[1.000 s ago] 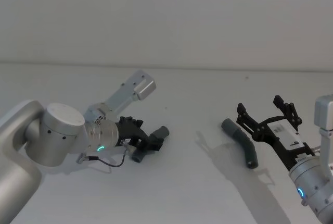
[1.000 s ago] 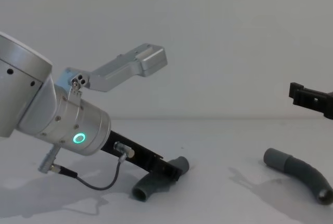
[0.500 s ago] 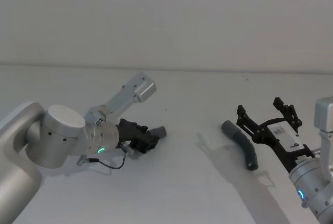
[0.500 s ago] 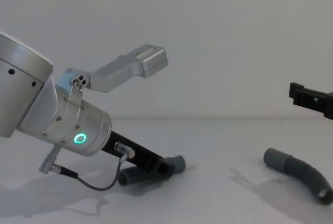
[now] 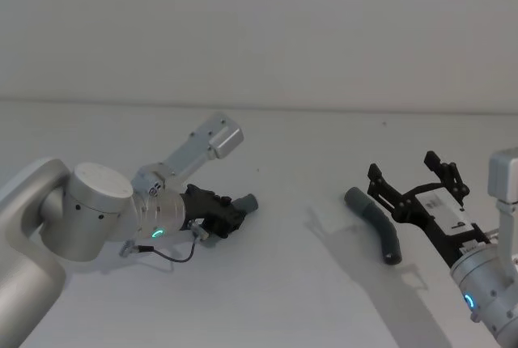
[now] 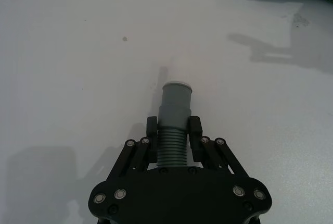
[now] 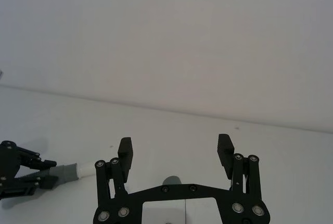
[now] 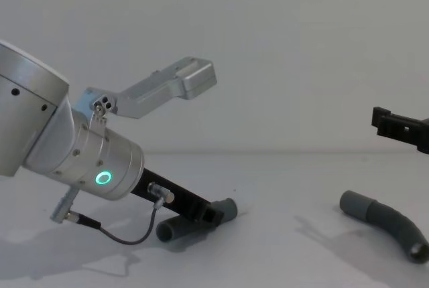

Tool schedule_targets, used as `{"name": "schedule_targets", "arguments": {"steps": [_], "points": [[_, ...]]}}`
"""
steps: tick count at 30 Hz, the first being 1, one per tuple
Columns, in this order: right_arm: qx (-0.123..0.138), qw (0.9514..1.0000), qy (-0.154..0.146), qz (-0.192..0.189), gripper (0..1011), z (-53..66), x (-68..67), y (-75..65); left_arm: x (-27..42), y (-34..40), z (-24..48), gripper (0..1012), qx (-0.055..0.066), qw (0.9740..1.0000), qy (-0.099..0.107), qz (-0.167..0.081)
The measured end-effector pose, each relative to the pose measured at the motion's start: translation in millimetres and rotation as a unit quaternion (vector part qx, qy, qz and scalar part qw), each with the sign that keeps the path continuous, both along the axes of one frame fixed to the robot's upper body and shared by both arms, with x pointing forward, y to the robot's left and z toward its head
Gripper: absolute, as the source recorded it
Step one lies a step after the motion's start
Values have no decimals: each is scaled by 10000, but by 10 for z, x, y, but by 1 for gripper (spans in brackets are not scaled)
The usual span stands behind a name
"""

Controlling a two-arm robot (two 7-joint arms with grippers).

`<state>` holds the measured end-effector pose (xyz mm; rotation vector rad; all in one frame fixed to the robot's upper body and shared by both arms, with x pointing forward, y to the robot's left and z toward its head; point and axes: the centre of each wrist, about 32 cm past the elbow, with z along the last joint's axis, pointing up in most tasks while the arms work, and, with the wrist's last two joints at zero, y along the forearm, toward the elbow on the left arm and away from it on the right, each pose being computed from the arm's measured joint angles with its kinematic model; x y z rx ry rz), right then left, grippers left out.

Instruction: Use both hands to pick up one end of the pipe from the table, align the ends, and insert them.

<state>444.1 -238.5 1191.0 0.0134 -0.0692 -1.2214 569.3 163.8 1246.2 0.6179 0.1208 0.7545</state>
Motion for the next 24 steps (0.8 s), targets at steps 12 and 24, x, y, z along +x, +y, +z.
{"name": "schedule_targets", "arguments": {"steps": [12,24], "points": [[-278,9977,542,283,1001,169,48,-105,0,0,0,343,0,10000,1,0],[-756,9877,1243,569,1001,355,159,-225,0,0,0,343,-1,10000,1,0]]}}
